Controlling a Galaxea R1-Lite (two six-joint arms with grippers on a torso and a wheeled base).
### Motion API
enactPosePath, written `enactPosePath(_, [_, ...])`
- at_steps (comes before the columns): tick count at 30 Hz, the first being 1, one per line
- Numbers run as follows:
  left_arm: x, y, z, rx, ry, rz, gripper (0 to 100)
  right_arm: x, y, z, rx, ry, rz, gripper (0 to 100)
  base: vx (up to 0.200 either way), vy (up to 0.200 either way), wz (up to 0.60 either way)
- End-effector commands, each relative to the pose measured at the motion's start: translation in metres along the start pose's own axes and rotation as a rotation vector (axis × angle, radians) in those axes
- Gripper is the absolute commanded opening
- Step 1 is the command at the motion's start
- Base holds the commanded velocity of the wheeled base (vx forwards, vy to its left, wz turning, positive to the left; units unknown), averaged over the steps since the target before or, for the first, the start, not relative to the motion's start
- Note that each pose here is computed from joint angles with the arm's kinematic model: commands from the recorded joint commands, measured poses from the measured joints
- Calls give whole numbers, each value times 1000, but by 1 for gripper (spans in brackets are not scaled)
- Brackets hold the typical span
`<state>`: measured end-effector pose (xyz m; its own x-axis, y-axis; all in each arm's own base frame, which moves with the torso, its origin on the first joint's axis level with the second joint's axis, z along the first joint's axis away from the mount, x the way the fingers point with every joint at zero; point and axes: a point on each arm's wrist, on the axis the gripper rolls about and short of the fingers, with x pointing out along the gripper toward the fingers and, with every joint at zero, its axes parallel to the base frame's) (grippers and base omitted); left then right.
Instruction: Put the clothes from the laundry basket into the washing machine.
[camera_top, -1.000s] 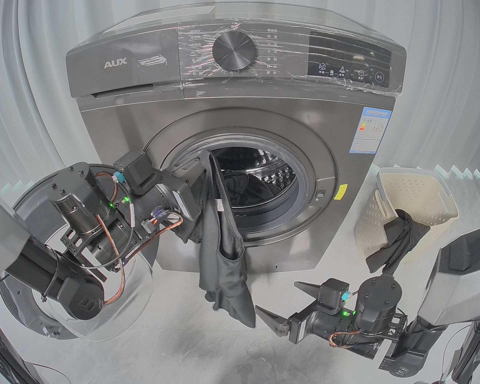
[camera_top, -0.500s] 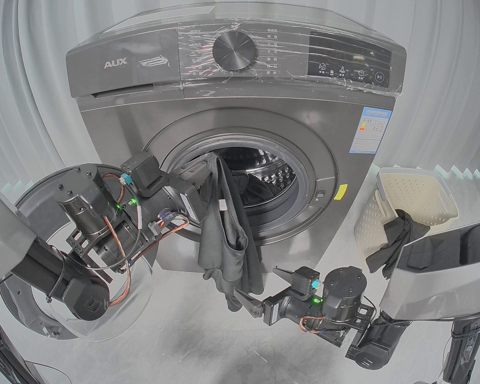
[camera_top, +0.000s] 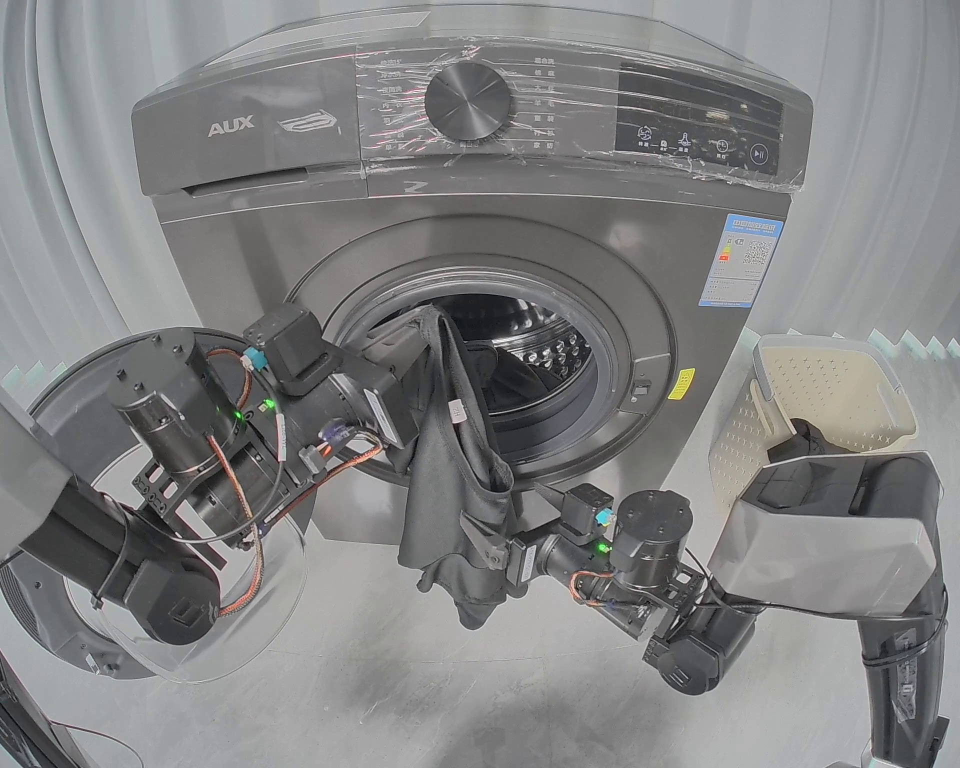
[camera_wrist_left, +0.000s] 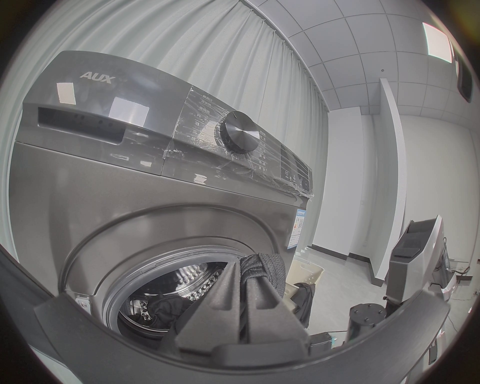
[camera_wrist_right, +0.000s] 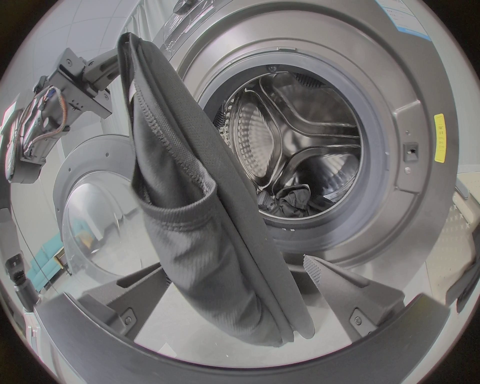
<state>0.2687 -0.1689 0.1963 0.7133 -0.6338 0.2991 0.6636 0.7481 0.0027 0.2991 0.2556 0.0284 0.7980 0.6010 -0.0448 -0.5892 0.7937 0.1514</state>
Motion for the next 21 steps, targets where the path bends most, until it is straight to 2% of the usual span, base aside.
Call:
enactPosePath(1, [-1,-3,1,-2,-3,-7,0,19,-5,-14,1,-8,9,100,0,0,0])
enactPosePath(10, [0,-5,1,-4,-3,-14,0,45,-5,-23,-12,-38,29,100,0,0,0])
enactPosePath(14, [0,-6,1,-5,-3,-17,0,58,-5,-18,-11,-57,26,100,0,0,0])
enactPosePath(21, [-2,-5,1,-3,-5,-13,0,73,-6,-22,-21,-92,18,100,0,0,0])
